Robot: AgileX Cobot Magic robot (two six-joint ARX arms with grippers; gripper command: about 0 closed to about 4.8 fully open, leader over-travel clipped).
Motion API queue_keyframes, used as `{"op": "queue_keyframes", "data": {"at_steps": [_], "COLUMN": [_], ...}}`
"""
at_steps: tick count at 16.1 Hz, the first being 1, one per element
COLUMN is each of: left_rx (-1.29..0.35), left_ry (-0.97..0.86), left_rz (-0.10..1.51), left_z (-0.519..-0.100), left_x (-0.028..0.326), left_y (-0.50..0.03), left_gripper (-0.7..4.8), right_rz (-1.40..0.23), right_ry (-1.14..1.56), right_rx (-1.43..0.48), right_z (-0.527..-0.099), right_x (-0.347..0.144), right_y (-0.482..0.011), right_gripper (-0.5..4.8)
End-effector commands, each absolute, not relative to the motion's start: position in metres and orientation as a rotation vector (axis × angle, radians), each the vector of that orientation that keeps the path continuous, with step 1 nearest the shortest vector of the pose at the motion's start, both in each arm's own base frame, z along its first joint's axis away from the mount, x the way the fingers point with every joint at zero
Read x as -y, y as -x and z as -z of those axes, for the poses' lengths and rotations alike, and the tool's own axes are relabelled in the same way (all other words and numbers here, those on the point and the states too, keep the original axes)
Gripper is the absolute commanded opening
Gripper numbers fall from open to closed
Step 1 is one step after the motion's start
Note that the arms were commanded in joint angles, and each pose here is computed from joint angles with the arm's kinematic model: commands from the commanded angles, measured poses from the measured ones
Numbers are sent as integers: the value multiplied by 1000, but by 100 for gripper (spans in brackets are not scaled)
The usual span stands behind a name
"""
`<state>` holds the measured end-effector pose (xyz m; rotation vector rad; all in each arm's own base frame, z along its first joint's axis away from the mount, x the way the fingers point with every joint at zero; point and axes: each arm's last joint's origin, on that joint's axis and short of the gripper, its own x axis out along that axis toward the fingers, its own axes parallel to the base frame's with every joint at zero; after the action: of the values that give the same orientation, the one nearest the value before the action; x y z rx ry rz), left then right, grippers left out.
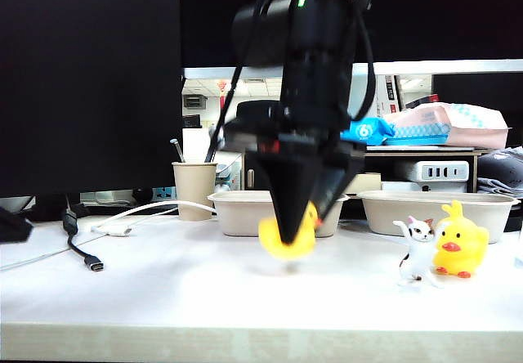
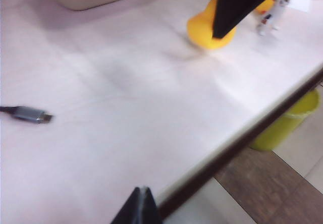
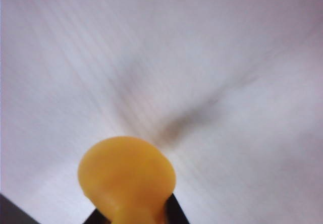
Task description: Put the dolls with similar colors into the same paper box, while dolls with different colors go into separate paper boxes.
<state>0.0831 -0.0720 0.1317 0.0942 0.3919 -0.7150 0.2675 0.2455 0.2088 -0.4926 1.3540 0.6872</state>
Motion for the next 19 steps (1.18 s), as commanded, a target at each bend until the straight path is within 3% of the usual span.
{"op": "queue_keyframes", "data": {"at_steps": [1, 10, 15, 19], "left_rx": [-349, -172, -115, -114], "left_ry": [-69, 12, 23, 23], "left_rz": [663, 381, 367, 368], "left_z": [-136, -151, -156, -156], "left_x": [67, 37, 34, 34], "left_y": [-87, -95, -93, -93], "left_gripper": [-5, -5, -5, -5], "right_rz": [-693, -687, -631, -634], "right_ry": [480, 343, 293, 303], "right_rx": [-1312, -994, -958, -954], "right_z": [-221, -278, -270, -257], "right_x": [-245, -251, -238, -256], "right_y": [-270, -314, -349, -379], "right_gripper": [111, 111, 112, 113]}}
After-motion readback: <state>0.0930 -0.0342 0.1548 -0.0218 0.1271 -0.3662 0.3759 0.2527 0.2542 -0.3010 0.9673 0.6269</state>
